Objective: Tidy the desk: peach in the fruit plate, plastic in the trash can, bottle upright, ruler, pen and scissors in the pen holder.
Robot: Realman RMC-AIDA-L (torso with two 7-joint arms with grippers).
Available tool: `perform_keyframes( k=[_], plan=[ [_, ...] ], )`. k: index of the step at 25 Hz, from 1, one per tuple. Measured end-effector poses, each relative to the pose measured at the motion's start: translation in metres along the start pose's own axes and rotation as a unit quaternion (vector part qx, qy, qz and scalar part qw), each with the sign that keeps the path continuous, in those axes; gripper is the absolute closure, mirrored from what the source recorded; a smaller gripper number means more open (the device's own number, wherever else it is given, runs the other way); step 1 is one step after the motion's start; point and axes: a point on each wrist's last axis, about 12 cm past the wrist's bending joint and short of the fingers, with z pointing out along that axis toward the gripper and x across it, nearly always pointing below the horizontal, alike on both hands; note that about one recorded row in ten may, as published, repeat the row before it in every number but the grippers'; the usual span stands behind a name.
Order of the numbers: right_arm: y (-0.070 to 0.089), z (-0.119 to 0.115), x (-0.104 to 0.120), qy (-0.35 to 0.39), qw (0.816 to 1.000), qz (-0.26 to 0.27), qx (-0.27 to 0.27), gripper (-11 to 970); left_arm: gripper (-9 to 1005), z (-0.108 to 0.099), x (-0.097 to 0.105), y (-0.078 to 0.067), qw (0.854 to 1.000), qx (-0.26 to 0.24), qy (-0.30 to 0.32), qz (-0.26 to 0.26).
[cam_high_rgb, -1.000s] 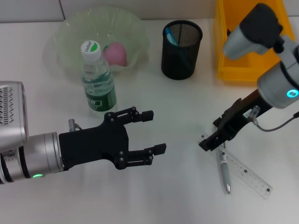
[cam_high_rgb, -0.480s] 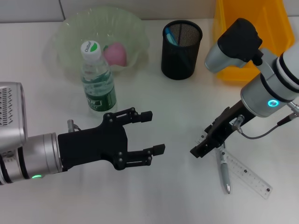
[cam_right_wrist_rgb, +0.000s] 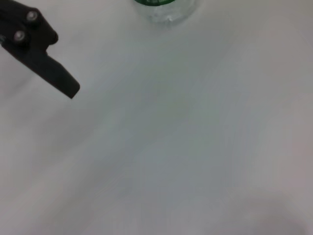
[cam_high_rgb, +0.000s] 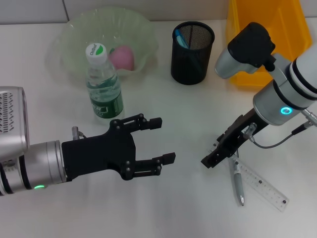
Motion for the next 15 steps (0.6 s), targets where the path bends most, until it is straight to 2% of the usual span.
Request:
perform_keyframes(
  k=[15],
  plan=[
    [0.0037,0.0054,-0.0040,0.016,1.000,-0.004,0.014,185,198,0.0002,0.0004,-0.0003,1.000,-0.001,0.000,-0.001]
  ],
)
